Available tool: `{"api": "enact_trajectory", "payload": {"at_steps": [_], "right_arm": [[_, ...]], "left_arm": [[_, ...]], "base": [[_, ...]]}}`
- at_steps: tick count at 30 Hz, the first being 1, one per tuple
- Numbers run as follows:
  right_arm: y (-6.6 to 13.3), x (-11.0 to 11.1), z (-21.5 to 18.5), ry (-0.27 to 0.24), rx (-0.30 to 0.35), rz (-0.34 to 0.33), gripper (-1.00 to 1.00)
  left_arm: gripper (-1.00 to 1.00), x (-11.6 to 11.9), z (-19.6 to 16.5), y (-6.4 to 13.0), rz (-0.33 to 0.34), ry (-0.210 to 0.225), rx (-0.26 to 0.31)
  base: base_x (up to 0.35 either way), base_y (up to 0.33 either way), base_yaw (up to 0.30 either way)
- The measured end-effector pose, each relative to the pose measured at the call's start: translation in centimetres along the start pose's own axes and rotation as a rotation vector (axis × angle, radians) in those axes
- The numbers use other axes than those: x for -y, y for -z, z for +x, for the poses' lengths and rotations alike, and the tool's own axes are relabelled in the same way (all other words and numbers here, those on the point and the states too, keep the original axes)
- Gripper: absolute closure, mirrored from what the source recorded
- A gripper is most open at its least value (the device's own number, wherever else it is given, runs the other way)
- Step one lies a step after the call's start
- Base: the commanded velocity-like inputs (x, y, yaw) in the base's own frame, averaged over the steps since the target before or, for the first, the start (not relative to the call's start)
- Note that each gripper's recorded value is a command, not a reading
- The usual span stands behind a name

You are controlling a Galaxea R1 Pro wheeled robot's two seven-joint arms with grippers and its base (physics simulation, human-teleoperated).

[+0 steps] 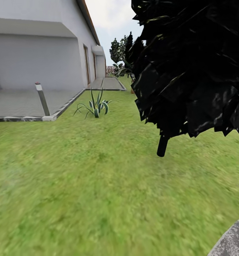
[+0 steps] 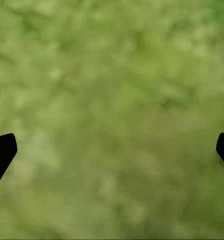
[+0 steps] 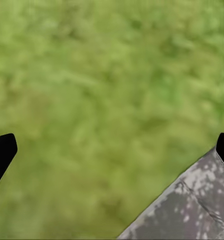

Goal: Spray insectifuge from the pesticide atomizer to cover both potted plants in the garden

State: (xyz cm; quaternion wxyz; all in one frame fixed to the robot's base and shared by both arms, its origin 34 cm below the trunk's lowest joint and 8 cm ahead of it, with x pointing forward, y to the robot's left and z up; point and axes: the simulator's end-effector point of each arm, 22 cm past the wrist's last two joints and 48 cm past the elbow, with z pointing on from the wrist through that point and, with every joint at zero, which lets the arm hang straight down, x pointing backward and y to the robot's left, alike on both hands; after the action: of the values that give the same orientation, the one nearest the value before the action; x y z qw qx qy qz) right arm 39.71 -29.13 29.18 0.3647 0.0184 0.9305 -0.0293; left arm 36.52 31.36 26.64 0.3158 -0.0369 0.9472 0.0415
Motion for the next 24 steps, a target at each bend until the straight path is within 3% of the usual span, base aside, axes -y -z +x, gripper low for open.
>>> {"api": "enact_trajectory", "payload": {"at_steps": [16,24], "right_arm": [[0.0,0.05,0.02,-0.002,-0.001,0.001,-1.0],[-0.04,0.05,-0.01,-0.003,-0.001,0.002,-1.0]], "left_arm": [[-1.0,0.0,0.16,0.07,0.001,-0.002,-0.001],[-1.0,0.0,0.21,0.07,0.001,-0.002,-0.002]], "base": [[0.33,0.003,-0.268],[0.093,0.0,-0.268]]}}
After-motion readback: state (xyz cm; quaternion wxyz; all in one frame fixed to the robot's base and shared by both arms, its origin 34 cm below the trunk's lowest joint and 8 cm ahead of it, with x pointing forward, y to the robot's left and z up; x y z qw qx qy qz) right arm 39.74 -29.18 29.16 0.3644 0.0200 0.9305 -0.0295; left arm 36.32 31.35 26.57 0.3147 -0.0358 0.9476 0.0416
